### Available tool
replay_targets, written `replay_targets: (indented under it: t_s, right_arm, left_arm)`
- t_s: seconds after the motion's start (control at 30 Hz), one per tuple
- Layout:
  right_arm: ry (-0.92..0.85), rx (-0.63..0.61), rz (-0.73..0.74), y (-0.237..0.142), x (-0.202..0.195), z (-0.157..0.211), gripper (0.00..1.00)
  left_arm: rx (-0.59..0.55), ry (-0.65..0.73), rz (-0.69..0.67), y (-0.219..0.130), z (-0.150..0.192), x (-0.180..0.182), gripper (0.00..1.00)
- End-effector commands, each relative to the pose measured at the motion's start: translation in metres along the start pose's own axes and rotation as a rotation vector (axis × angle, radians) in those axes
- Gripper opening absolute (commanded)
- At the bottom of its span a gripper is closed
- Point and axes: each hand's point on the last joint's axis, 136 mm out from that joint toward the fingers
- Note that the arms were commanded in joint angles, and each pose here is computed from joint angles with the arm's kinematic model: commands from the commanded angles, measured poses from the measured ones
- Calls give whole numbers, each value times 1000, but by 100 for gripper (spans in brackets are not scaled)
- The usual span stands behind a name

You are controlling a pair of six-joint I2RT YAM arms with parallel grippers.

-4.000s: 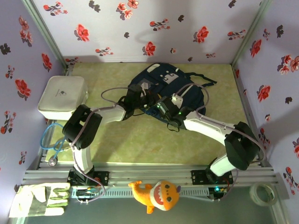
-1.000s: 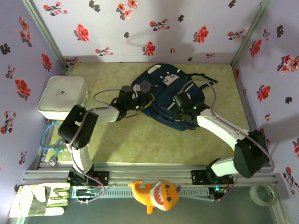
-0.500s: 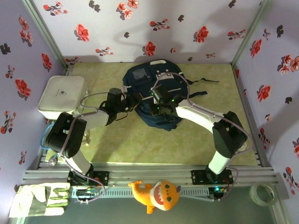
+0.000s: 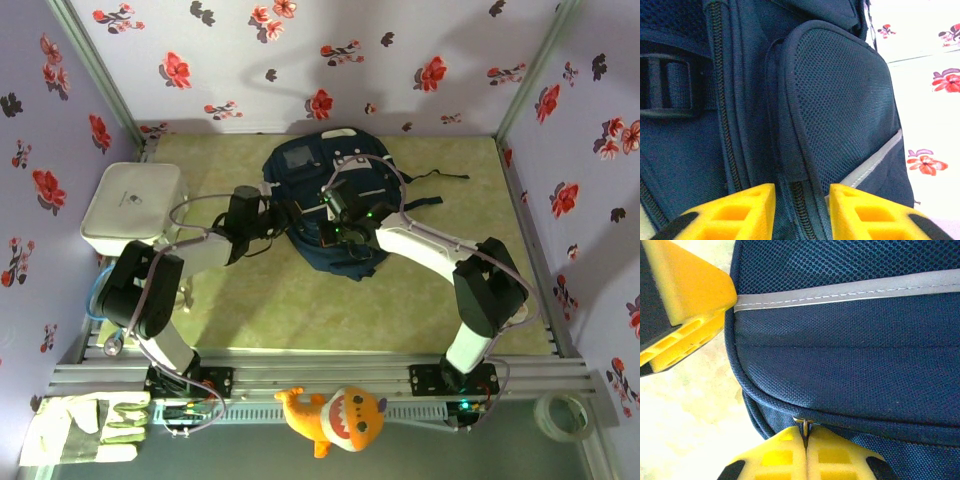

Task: Pack the student bag

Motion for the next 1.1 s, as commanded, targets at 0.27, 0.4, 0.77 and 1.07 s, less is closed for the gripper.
replay_targets:
  t_s: [0.27,0.4,0.77,1.07]
  right_arm:
    - [16,-72,-35,-4,10,-17,0]
    - [17,-73,-34,-6,9,-17,0]
    - [23,-71,-10,-7,4,-12,0]
    - [149,-80,405,-52,-87,22,0]
  left_arm:
    - [19,65,11,3,-1,-17,35]
    - [29,74,12,6,0,-19,29]
    - [62,44,-32,23,6,-5,25]
    - [0,91,-81,15,-6,-3,8]
Point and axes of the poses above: each hand's point on the last joint's axis, 136 mm out from that joint toward the fingers, its own y axis out along the fingers, its own x axis along the line the jaws close on, z = x × y, and after that the axes turned 11 degrees about -y, right-handed
